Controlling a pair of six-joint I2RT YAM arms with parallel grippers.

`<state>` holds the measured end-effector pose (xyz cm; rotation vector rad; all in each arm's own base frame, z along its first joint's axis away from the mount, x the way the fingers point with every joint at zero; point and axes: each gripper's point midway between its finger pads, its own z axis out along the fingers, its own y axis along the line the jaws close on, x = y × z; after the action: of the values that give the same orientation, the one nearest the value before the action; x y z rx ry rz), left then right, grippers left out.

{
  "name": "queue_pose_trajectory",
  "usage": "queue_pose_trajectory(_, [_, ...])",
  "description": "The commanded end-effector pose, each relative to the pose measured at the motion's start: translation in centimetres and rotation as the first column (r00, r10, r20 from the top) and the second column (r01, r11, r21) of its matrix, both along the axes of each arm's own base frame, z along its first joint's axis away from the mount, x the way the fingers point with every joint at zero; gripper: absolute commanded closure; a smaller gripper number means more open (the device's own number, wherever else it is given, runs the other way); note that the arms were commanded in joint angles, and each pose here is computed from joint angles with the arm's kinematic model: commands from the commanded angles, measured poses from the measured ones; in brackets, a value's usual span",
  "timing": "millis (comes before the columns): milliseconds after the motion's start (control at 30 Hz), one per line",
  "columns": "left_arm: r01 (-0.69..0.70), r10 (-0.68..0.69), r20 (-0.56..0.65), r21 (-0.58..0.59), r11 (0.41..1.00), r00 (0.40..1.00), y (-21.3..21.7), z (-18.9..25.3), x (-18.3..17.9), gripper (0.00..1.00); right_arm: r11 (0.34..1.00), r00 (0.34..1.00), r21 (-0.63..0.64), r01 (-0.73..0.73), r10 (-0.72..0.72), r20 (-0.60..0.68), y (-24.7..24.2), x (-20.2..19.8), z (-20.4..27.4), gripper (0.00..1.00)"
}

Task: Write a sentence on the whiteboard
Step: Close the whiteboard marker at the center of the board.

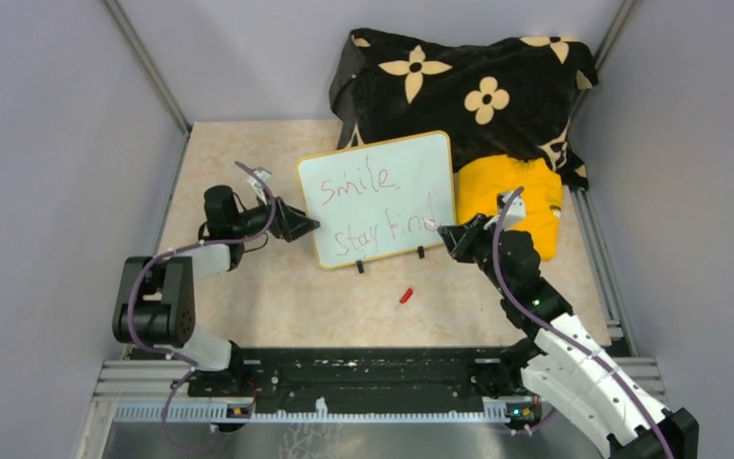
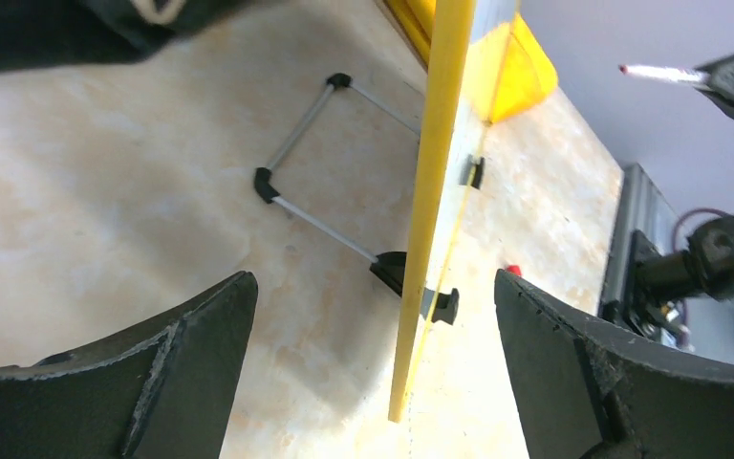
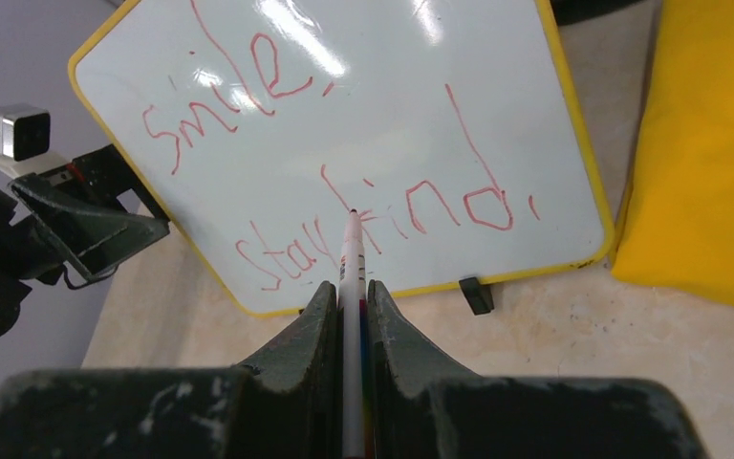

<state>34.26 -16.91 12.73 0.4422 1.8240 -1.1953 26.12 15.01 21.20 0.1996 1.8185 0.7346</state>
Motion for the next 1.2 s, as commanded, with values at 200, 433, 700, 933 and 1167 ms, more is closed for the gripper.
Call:
queue_pose_trajectory(200, [-0.681, 0.716, 0.017, 0.325, 0.656, 0.698, 13.1, 4.0, 0.8, 0.01, 0.996, 0.987, 0.035, -0.082, 0.076, 0.139, 0.7, -1.2, 5.2, 1.00])
queue_pose_trajectory(433, [-0.849, 0.855, 0.068, 0.183, 0.496, 0.514, 15.2, 10.2, -2.5, 0.01, 0.993, 0.984, 0.036, -0.111, 0.105, 0.141, 1.1, -1.5, 5.0, 1.00])
queue_pose_trajectory(700, [-0.377, 0.355, 0.139, 0.195, 0.906, 0.925, 2.0, 11.0, -7.3, 0.01, 0.999, 0.991, -0.034, 0.035, -0.030, 0.134, -1.7, -1.0, 4.5, 1.00])
queue_pose_trajectory(933, [-0.208, 0.188, 0.094, 0.310, 0.928, 0.978, -5.7, 9.7, -11.3, 0.01, 0.970, 0.968, -0.077, 0.231, -0.221, 0.120, -5.7, -1.0, 2.4, 1.00])
queue_pose_trajectory(1167, [-0.078, 0.029, 0.092, 0.588, 0.805, 0.995, -13.8, 5.0, -14.9, 0.01, 0.941, 0.939, -0.082, 0.327, -0.314, 0.140, -8.0, -1.5, 2.7, 1.00])
